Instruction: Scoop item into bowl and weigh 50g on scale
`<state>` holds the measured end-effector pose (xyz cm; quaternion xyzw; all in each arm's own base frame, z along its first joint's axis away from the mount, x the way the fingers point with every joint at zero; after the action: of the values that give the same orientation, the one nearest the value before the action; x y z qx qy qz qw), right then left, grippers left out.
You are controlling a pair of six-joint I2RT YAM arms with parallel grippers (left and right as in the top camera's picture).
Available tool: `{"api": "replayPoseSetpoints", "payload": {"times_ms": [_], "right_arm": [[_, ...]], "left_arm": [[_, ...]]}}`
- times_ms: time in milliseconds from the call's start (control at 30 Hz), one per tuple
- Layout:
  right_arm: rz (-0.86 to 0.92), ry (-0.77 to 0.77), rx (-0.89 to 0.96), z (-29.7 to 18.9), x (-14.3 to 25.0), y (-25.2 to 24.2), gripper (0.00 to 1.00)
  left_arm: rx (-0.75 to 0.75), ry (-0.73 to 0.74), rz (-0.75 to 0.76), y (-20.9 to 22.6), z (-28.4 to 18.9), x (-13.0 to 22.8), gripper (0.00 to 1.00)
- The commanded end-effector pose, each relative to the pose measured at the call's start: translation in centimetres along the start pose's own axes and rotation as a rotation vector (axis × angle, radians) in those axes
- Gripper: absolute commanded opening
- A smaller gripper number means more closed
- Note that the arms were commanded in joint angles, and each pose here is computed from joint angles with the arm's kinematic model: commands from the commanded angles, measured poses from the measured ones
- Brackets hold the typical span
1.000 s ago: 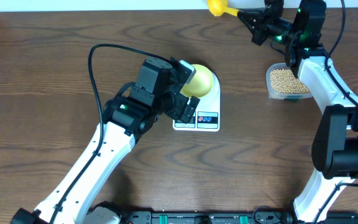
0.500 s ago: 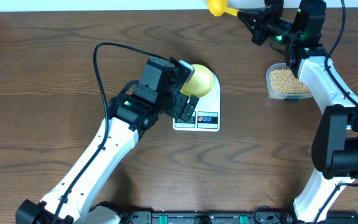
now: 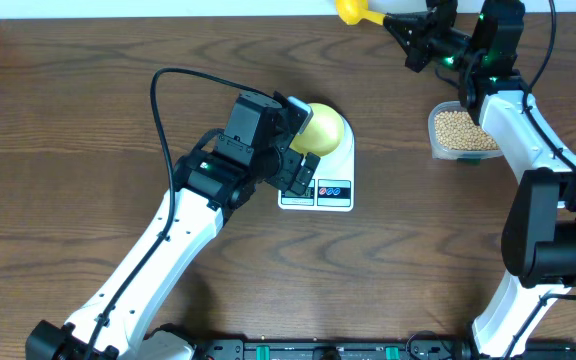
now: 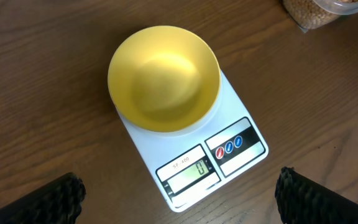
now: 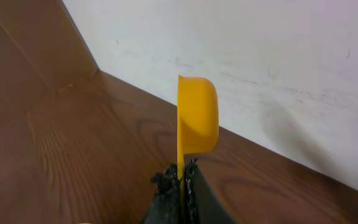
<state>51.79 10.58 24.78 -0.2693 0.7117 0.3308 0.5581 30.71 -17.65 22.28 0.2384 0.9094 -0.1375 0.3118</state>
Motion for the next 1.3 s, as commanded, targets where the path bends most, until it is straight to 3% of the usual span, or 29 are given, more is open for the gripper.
{"api": "replayPoseSetpoints", "payload": {"times_ms": [0, 367, 700, 1267], "right_arm": [[-0.028, -0.015, 0.023, -0.2, -0.8, -0.5, 0.01], [-0.042, -0.028, 0.026, -0.2, -1.1, -0.6, 0.01], [-0.044, -0.03, 0.026, -0.2, -1.1, -0.6, 0.01], [-0.02, -0.037, 0.025, -0.2, -1.3, -0.6, 0.01]], "left_arm": [[-0.008, 0.016, 0.0, 0.2, 0.3, 0.4, 1.0], [-0.012, -0.015, 0.08, 0.3, -1.8, 0.3, 1.0], [-0.016, -0.116, 0.101, 1.6, -6.9, 0.1, 1.0], [-0.001, -0.111, 0.101, 1.5, -6.8, 0.1, 1.0]]}}
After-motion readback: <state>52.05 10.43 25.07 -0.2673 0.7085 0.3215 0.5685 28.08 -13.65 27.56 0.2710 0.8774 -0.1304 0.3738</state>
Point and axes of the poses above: each gripper's point midway between its finger pads, its own z axis out along the fingers, its own y axis along the line the jaws close on, x = y × z, the point moved 5 cm from there along -z, back along the fingers, and after that the axes turned 3 degrees about -z, right-handed, at the moved point
